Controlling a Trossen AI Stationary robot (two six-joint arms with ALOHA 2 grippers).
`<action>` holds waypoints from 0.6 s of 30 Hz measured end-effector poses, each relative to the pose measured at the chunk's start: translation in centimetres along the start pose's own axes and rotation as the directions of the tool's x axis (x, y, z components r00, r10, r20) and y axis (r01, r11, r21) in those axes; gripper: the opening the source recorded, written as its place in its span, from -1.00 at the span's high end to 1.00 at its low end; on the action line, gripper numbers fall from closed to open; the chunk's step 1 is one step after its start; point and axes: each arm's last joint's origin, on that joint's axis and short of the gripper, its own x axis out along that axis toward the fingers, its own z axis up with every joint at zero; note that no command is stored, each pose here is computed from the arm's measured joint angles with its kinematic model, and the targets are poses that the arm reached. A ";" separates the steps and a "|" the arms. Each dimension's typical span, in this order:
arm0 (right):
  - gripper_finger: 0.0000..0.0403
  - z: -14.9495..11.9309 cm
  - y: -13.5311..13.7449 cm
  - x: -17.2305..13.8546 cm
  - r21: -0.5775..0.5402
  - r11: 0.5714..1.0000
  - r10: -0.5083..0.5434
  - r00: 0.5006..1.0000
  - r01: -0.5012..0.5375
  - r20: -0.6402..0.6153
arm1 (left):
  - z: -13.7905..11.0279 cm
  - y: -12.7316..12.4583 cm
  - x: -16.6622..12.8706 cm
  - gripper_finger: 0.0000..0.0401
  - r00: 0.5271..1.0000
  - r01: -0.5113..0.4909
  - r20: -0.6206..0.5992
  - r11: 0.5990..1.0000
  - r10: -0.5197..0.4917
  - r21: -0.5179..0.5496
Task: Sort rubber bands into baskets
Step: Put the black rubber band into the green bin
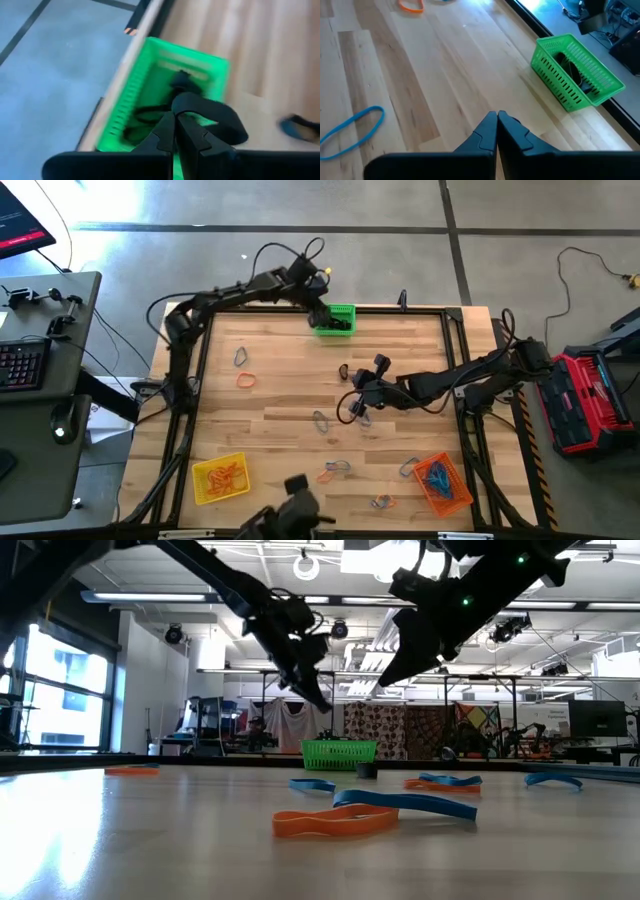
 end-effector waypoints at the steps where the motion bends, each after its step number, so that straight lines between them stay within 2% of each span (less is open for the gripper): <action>1: 1.00 0.0 -0.1 0.1 0.001 1.000 -0.002 1.000 0.002 -0.001 | 0.1 0.6 0.4 1.00 1.000 -0.008 0.000 1.000 0.008 0.001; 7: 1.00 0.1 -0.4 0.3 0.000 1.000 -0.013 1.000 0.013 -0.004 | 0.2 3.2 2.9 1.00 0.998 -0.023 -0.052 1.000 0.022 -0.013; 13: 1.00 0.1 -0.4 0.3 -0.016 1.000 -0.011 1.000 0.011 -0.004 | -0.1 3.3 4.2 0.98 0.997 -0.014 -0.082 1.000 0.014 0.011; 18: 1.00 0.1 -0.4 0.3 -0.013 1.000 -0.001 1.000 0.001 -0.004 | -0.1 3.2 4.2 0.87 0.996 -0.016 -0.088 0.999 0.020 0.047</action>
